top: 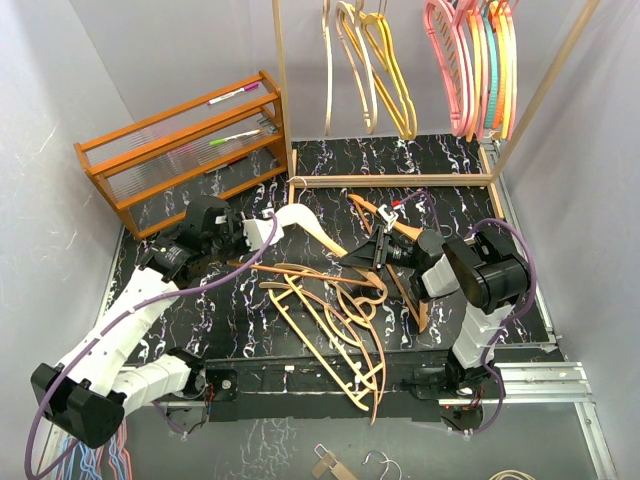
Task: Organize the hangers
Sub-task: Pick up the hanger at the center of the board.
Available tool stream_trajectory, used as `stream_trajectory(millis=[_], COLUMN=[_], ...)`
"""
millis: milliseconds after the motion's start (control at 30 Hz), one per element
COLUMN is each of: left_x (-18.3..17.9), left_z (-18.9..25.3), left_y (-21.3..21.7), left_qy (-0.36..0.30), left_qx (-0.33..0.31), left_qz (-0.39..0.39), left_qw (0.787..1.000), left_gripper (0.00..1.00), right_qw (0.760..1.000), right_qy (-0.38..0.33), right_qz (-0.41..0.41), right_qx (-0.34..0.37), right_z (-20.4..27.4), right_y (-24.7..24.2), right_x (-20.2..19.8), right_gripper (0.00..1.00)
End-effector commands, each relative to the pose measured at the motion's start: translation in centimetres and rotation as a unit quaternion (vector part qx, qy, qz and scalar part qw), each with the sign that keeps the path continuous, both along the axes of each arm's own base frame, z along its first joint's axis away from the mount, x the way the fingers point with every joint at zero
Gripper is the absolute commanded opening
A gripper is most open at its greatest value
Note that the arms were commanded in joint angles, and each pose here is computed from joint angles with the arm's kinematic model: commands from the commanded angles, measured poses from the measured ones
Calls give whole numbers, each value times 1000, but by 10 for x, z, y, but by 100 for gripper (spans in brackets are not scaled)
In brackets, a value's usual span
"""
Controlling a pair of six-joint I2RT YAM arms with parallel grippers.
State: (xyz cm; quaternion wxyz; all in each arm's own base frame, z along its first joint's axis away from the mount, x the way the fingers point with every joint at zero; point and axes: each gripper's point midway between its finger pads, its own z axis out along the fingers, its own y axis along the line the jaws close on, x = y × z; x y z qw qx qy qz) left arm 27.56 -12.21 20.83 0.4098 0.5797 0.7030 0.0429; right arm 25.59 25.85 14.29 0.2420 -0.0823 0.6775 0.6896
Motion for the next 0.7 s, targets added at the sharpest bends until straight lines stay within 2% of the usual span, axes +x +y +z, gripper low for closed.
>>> stream_trajectory(millis=[0, 433, 667], left_x=[8, 21, 26], left_z=[7, 5, 6], left_y=[-3, 1, 6], left_qy=[-21, -37, -45], left_qx=[-14, -6, -5], left_qz=[4, 19, 30], left_qw=[1000, 999, 999], left_gripper=[0, 0, 0], right_qw=[983, 982, 984], right_qy=[-172, -177, -169], right_qz=[10, 21, 22], right_qx=[58, 59, 54], right_z=[56, 64, 59], right_y=[-4, -10, -12], right_x=[-12, -35, -42], right_gripper=[59, 59, 39])
